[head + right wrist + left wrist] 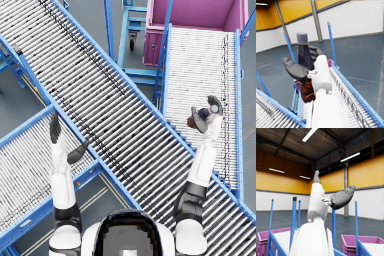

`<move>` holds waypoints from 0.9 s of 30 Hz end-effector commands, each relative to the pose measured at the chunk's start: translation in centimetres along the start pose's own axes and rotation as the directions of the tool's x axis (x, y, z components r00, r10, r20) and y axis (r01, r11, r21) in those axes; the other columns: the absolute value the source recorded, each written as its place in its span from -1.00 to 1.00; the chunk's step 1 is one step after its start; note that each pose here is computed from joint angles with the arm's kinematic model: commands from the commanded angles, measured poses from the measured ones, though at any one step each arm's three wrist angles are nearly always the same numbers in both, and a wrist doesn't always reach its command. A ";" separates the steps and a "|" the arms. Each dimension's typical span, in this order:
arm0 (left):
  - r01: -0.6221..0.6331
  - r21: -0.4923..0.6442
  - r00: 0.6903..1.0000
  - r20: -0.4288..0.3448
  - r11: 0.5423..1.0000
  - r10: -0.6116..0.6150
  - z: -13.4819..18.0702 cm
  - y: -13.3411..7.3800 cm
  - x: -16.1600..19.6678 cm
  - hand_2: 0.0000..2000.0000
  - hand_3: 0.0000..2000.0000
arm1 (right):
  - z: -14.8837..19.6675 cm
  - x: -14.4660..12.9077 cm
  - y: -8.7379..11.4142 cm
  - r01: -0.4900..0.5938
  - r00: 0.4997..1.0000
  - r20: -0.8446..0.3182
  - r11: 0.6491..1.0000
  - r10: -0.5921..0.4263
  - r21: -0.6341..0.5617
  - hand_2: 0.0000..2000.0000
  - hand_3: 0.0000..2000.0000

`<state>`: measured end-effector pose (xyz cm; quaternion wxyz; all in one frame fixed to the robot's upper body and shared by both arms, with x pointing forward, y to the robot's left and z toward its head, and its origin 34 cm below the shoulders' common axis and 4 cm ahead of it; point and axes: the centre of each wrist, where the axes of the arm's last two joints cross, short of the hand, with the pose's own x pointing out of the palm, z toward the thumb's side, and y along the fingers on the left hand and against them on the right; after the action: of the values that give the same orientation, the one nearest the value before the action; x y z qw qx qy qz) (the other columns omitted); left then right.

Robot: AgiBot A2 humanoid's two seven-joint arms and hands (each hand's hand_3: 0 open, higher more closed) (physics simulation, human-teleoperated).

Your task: Pick up the oil and place it on the left assembly line, put the cola on the right, and keep Sprite still

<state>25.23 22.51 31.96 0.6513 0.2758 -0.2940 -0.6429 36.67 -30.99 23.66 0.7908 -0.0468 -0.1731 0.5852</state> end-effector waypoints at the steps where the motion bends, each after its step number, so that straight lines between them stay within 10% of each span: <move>1: -0.008 0.017 1.000 -0.004 1.000 0.008 0.4 0.2 -0.2 -1.00 -1.00 | 2.3 -1.6 -3.9 0.074 0.996 0.049 0.997 -0.074 0.008 -1.00 -0.96; 6: -0.006 0.005 1.000 -0.001 1.000 0.006 0.1 0.1 -0.1 -1.00 -1.00 | 4.8 -0.9 -5.0 0.066 0.997 0.040 0.997 -0.064 -0.050 -1.00 -1.00; 16: -0.001 0.024 1.000 0.002 1.000 0.001 0.4 0.8 0.0 -1.00 -1.00 | 10.1 5.2 2.8 -0.200 0.979 -0.110 0.900 0.170 -0.388 -1.00 -1.00; 27: -0.001 -0.011 1.000 0.010 1.000 0.001 -0.8 1.5 0.1 -1.00 -1.00 | 6.9 7.1 8.6 -0.342 0.938 -0.167 0.880 0.302 -0.328 -1.00 -1.00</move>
<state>26.65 22.43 32.22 0.6532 0.2664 -0.2919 -0.6459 29.12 -23.18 29.56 0.6798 -0.2432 -0.2219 0.6554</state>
